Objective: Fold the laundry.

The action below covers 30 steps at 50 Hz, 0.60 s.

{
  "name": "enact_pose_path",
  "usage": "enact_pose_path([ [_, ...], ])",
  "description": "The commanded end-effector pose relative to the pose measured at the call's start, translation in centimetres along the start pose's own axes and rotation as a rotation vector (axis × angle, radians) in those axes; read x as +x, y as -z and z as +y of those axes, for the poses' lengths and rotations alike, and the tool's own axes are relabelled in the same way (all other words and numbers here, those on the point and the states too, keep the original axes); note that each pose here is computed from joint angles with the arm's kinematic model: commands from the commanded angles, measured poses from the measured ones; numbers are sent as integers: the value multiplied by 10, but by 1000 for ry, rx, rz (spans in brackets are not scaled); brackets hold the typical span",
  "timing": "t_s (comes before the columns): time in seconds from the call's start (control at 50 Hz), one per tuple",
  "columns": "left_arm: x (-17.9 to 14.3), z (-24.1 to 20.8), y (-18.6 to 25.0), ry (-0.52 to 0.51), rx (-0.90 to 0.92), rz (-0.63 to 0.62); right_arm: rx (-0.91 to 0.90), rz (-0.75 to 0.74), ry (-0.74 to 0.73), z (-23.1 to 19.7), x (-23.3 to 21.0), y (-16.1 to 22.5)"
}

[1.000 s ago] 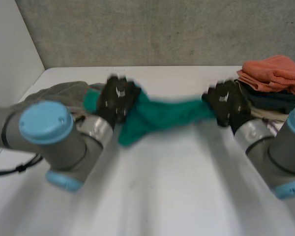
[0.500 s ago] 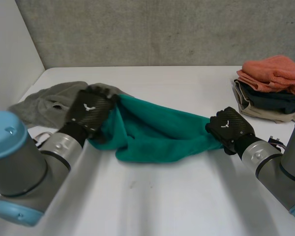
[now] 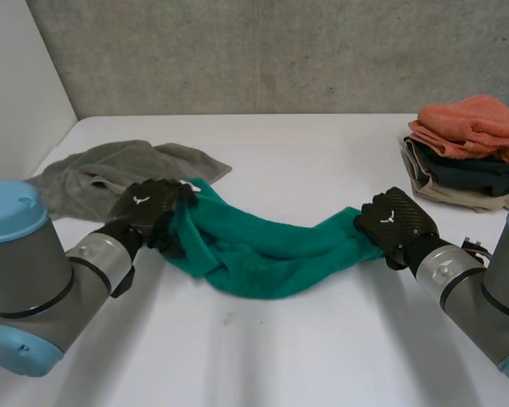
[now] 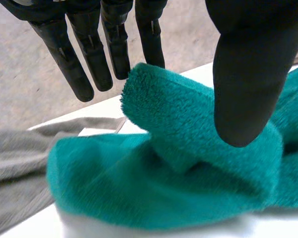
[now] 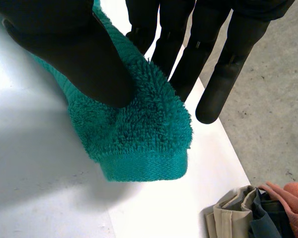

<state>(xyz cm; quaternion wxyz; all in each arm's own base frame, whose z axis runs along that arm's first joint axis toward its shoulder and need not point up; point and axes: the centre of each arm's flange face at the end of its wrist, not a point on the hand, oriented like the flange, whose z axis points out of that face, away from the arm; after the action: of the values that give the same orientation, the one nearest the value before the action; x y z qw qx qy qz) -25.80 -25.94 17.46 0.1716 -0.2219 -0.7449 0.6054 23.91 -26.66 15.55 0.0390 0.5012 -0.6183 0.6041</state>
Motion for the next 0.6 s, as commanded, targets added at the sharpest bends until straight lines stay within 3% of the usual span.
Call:
enact_pose_path([
  [0.02,16,-8,-3,-21,22,41,-15,-44,-9,-2,-5,9],
  [0.16,23,-10,2,-3,25,25,-14,-145,-41,-7,-15,23],
  [0.36,21,-32,-13,158,102,-43,-26,-159,-42,-5,-20,27],
  [0.6,9,0,-59,158,-18,-209,-26,-176,-50,-5,-25,36],
])
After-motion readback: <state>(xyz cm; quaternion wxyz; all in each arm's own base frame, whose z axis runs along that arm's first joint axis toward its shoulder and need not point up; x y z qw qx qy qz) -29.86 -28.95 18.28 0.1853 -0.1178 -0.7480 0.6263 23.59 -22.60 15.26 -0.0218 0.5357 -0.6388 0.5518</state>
